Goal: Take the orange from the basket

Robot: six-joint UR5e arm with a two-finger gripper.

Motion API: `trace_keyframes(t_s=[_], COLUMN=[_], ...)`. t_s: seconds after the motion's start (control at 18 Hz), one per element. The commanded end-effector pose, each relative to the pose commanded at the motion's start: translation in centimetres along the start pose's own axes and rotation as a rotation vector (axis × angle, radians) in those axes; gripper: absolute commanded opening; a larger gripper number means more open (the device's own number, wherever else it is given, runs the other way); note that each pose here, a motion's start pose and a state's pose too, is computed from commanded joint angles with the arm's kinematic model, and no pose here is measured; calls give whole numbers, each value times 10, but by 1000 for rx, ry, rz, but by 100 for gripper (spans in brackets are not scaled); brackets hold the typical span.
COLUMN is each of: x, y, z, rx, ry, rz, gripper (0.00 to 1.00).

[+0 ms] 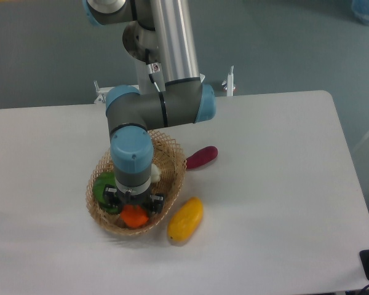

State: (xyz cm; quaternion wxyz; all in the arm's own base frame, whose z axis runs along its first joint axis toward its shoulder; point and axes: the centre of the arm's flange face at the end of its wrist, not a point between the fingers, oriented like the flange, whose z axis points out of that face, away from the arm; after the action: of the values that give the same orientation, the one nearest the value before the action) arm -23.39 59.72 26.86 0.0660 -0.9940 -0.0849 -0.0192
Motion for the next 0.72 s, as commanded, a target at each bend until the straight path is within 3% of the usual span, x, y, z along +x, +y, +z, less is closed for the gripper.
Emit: trace_keyframes(t_s=[0.33,0.72], x=[-22,-101], y=[7,29], z=[-75,-175], rx=[78,92], ry=[-49,-94], rz=[95,249], gripper=[73,74])
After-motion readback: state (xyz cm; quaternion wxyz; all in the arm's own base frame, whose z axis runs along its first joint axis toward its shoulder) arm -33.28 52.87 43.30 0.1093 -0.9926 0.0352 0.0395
